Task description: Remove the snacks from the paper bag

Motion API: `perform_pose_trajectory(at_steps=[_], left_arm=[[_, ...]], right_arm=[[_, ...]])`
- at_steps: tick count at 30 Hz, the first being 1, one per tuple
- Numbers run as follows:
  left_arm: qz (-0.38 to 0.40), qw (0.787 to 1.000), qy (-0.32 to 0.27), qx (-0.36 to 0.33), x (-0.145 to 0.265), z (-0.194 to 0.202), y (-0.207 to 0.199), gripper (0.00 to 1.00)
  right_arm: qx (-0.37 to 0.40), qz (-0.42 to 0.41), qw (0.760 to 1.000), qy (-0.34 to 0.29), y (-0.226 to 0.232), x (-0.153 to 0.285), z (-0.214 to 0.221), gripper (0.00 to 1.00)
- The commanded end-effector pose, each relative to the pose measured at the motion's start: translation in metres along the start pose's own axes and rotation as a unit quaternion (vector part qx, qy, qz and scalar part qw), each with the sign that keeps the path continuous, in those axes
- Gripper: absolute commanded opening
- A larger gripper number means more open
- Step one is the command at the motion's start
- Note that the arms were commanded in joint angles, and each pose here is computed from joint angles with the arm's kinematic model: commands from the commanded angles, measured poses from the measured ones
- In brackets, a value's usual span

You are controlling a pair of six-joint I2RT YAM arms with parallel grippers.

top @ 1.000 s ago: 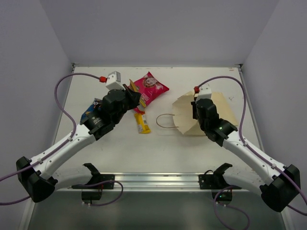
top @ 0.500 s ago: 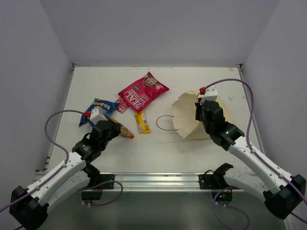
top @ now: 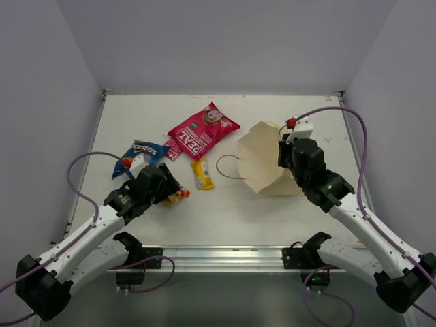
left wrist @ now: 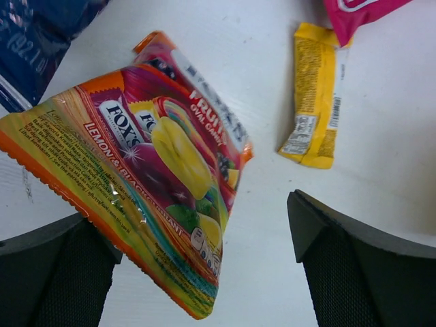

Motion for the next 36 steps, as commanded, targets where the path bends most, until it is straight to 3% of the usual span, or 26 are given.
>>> perform_pose_trajectory(at_steps=[1, 5, 9, 16, 18, 28, 36], left_arm=[[-0.006, 0.999, -0.016, -0.042, 0.025, -0.027, -0.01, 1.0], [-0.012, 0.995, -0.025, -0.095, 0.039, -0.04, -0.01, 1.0], [-0.045, 0.988, 0.026, -0.146, 0.036, -0.033, -0.006, 1.0], [0.027, 0.988, 0.056, -0.144, 0.036, -0.03, -0.023, 1.0], [0.011, 0.986, 0.056, -0.156, 0.045, -0.036, -0.021, 1.0], [-0.02, 0.979, -0.041, -0.2, 0.107, -0.093, -0.024, 1.0], [0.012, 0.975, -0.161, -0.153, 0.142, -0.126, -0.028, 1.0]], right_arm=[[-0.03, -0.031, 0.998, -0.042, 0.009, 0.011, -0.037, 0.0], [-0.041, -0.028, 0.998, -0.042, 0.011, 0.007, -0.054, 0.0], [-0.058, -0.033, 0.997, -0.045, 0.011, 0.003, -0.07, 0.0], [-0.072, -0.029, 0.996, -0.055, 0.004, -0.001, -0.084, 0.0], [-0.082, -0.023, 0.994, -0.062, -0.003, 0.001, -0.088, 0.0], [-0.134, -0.029, 0.989, -0.053, -0.026, -0.01, -0.097, 0.0], [-0.184, -0.049, 0.981, -0.023, -0.049, -0.035, -0.098, 0.0]])
Point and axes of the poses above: each gripper's point midway between its finger pads, its own x axis back along the fingers, its own y axis along the line the jaws close on, z = x × y, the point moved 9 cm from there along x, back along the fingers, and after that the axes turned 6 degrees about -x, right-handed, at the moved point
